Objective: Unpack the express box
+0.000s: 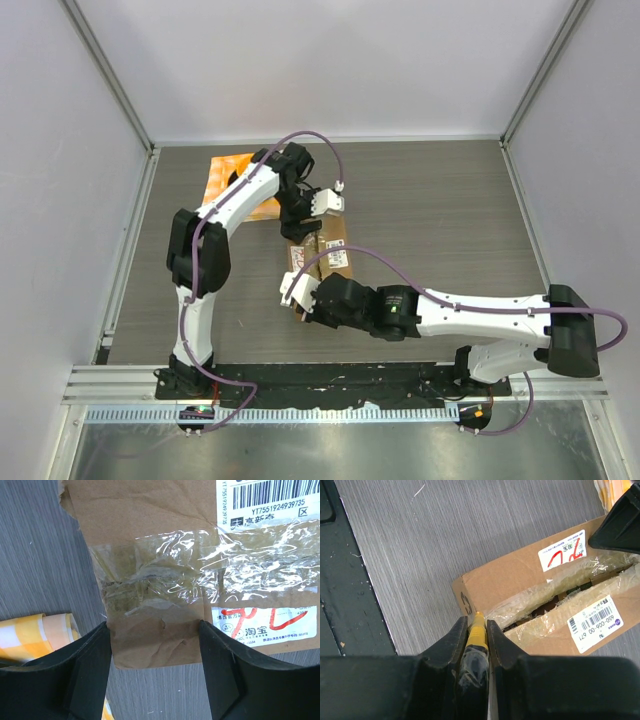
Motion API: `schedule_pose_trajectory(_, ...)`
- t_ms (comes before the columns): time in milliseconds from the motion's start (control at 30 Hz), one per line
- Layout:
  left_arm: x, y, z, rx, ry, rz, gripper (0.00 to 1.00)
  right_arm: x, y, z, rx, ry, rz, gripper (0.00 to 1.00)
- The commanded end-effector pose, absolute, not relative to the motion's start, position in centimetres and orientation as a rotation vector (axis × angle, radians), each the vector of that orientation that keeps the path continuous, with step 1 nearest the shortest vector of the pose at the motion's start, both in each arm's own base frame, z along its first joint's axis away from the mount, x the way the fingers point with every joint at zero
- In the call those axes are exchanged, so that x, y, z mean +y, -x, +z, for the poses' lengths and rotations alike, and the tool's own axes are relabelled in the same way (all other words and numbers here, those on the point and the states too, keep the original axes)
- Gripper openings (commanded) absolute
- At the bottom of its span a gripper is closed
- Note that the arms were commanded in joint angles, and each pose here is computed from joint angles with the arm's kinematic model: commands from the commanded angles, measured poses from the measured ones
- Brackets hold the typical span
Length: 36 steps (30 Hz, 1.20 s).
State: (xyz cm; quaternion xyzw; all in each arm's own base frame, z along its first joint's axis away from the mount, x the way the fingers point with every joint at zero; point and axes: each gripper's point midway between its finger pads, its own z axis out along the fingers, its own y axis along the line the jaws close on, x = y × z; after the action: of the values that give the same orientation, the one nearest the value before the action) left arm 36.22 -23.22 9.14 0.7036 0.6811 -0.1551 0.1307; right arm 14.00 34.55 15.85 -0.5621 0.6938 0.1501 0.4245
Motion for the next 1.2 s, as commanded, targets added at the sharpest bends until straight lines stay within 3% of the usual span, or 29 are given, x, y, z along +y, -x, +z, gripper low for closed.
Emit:
schedule_pose_trajectory(0, -19.9, -33.4, 2.8, 1.967, -2.398, -0.415, 0.0, 27.7, -12.4, 11.4, 1.949, 1.588, 0.135, 0.01)
schedule_pose_trajectory(1167, -15.0, -32.9, 2.3, 1.894, -2.539, -0.237, 0.0, 26.5, -11.5, 12.8, 2.016, 1.547, 0.145, 0.01)
